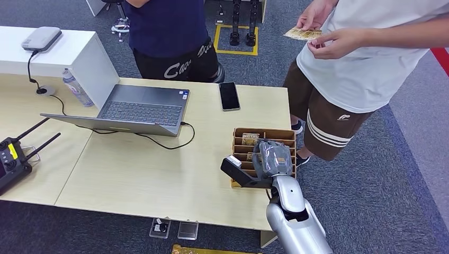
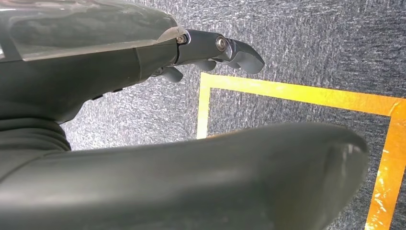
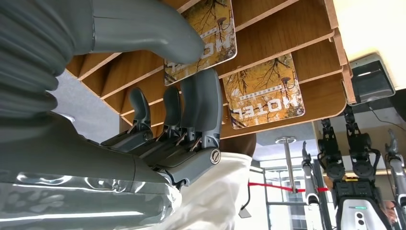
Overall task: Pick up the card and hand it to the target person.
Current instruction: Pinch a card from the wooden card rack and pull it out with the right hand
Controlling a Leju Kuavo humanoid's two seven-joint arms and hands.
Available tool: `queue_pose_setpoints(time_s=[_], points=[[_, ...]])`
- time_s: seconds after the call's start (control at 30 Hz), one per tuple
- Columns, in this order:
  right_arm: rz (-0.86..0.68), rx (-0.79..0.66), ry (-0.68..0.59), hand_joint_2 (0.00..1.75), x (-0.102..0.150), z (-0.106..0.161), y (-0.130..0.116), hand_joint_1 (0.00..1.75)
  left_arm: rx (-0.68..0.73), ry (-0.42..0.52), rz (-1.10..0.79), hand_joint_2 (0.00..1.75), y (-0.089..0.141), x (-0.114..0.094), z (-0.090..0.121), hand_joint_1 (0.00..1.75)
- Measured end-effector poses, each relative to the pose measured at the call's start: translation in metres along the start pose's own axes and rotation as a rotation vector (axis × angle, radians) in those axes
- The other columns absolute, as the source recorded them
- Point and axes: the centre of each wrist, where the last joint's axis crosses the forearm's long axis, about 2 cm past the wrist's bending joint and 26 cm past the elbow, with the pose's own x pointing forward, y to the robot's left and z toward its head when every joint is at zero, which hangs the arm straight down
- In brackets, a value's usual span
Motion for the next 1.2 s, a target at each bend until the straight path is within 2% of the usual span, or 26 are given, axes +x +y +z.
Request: queue_pose_setpoints(time_s=[0.1,0.27,0.4,0.5,1.2], points=[[-0.001,0.001,0.002,1.75,-0.0002,0.0,0.0,1.07,-0.001,0.0,0.0,0.0,0.0,-0.0001,0.0,0.0],[-0.004,0.003,0.005,1.75,-0.0016,0.0007,0.0006,1.2,-0.016,-0.016,-0.003,0.0,-0.0003,-0.0002,0.0,0.0],[-0.006,0.003,0.006,1.75,-0.0021,0.0014,0.001,1.27,-0.045,-0.046,-0.001,1.75,-0.0009,-0.0002,0.0,0.0],[-0.007,0.004,0.006,1.75,-0.0022,0.0014,0.001,1.36,-0.055,-0.06,-0.001,1.75,-0.001,-0.0004,0.0001,0.0],[-0.027,0.0,-0.005,1.75,-0.0024,0.0007,0.0006,1.36,-0.033,-0.042,0.014,1.75,-0.0001,-0.0027,0.0002,0.0]])
